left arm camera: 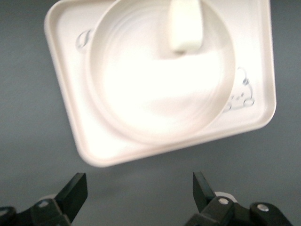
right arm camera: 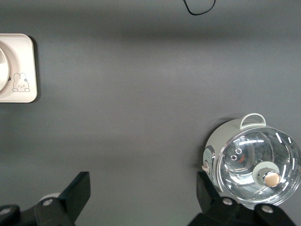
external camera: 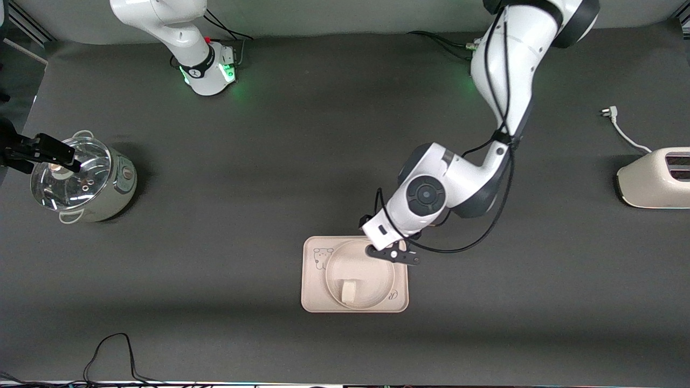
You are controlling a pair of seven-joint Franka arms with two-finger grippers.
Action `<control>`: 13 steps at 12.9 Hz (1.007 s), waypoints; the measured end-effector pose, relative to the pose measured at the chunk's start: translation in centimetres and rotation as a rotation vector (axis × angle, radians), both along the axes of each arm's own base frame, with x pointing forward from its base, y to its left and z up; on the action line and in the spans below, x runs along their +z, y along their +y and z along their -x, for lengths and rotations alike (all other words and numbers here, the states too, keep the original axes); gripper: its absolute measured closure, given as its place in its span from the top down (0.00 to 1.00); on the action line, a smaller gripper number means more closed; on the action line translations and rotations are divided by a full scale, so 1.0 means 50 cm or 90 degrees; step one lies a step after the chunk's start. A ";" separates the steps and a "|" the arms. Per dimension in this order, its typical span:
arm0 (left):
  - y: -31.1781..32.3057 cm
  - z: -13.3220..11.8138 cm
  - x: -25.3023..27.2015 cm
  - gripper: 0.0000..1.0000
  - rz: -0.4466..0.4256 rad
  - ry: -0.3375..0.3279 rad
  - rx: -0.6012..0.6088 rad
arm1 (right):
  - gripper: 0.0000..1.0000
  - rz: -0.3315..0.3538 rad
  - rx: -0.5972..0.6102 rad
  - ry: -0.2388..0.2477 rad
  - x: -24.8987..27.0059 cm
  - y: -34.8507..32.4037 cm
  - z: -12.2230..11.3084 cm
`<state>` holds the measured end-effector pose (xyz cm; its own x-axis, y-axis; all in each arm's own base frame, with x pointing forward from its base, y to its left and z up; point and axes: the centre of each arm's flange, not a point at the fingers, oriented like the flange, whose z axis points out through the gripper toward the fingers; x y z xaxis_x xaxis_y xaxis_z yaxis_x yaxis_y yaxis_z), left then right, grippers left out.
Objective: Place bun in plate and plate on tray
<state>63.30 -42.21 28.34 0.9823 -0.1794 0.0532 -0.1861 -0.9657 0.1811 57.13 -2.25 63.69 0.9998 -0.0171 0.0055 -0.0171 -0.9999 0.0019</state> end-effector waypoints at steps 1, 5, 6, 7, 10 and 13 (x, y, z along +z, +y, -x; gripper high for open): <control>-0.015 -0.011 -0.017 1.00 0.026 -0.041 0.005 | 1.00 0.000 0.000 0.000 0.000 0.000 0.000; -0.029 -0.048 -0.064 1.00 0.111 -0.166 0.046 | 1.00 0.000 0.000 0.000 -0.001 0.000 0.000; -0.036 -0.048 -0.078 1.00 0.128 -0.182 0.063 | 1.00 0.000 0.000 0.001 -0.001 0.000 0.000; -0.048 -0.042 -0.095 1.00 0.144 -0.197 0.074 | 1.00 0.000 0.000 0.001 -0.001 0.000 0.000; -0.065 -0.029 -0.154 1.00 0.167 -0.221 0.083 | 1.00 0.000 0.000 0.001 -0.002 0.000 0.000; -0.062 -0.029 -0.184 1.00 0.174 -0.232 0.087 | 1.00 0.000 0.000 0.001 -0.002 0.000 0.000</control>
